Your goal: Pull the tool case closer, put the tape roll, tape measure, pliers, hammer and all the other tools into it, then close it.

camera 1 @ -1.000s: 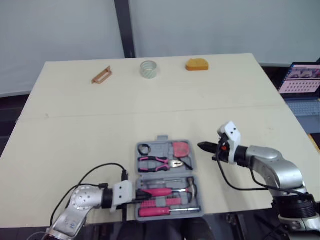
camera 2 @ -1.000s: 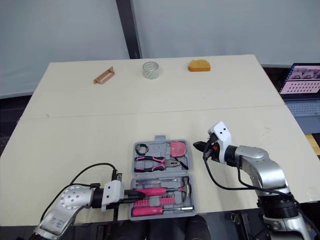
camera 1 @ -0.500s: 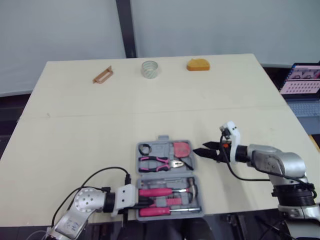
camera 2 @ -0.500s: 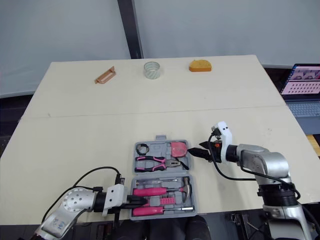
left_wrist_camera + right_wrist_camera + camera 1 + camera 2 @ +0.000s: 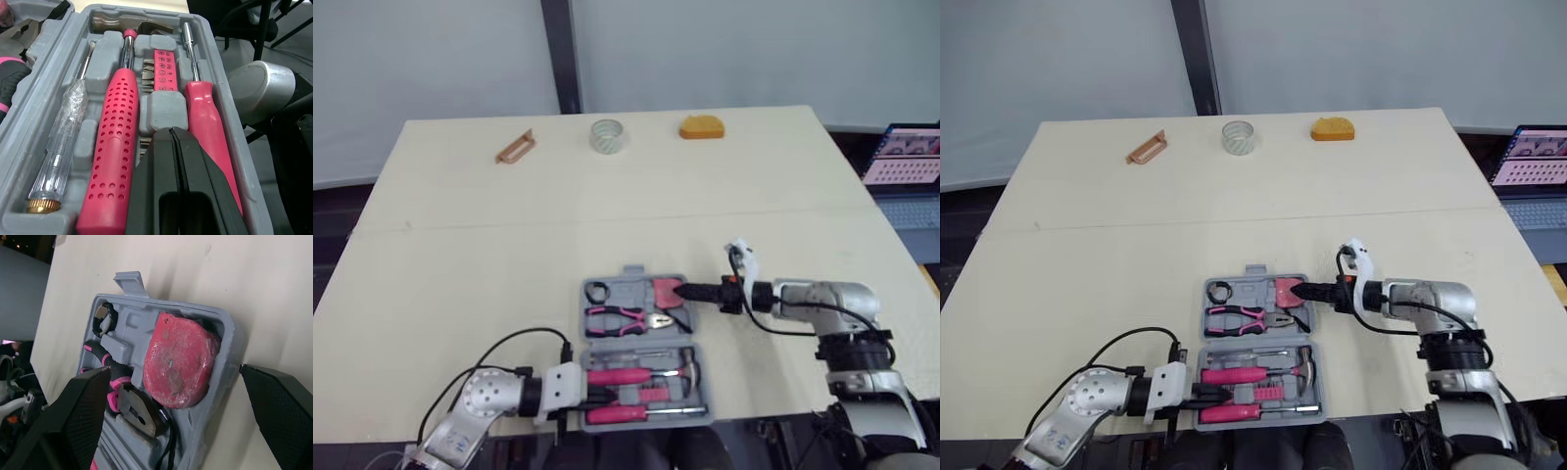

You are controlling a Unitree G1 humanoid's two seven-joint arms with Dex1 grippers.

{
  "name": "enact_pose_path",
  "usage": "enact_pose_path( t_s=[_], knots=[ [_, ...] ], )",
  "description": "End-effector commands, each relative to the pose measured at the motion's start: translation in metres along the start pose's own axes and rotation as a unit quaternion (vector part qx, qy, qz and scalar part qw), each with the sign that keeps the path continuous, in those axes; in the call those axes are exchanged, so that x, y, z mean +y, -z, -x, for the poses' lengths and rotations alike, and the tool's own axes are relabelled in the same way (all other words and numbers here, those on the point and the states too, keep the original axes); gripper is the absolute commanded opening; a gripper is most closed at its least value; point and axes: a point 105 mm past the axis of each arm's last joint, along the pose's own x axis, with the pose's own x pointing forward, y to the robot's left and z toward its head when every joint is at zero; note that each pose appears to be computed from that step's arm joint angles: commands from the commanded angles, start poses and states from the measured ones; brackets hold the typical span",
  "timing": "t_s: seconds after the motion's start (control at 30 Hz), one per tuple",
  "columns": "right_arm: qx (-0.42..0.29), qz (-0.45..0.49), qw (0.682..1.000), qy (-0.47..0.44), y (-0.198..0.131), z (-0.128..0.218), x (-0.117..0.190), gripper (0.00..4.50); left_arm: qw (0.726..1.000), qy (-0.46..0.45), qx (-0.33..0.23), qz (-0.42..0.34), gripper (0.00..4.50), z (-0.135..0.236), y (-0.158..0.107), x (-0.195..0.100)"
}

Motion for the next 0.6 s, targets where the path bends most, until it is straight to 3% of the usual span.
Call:
enact_pose_path(
  t_s=[0.03, 0.3, 0.6],
  knots=[
    [-0.020, -0.007, 1.000, -0.005, -0.009, -0.004, -0.002, 4.44, 0.999, 0.006, 0.036, 0.022, 0.00, 0.000, 0.019, -0.006],
    [-0.035, -0.030, 0.997, -0.054, -0.015, -0.023, 0.006, 4.44, 0.998, -0.003, 0.054, 0.027, 0.00, 0.003, 0.028, -0.004],
    [-0.019, 0.019, 0.991, -0.130, -0.021, -0.016, 0.048, 4.44, 0.997, -0.013, 0.067, 0.024, 0.00, 0.006, 0.036, -0.001]
  ],
)
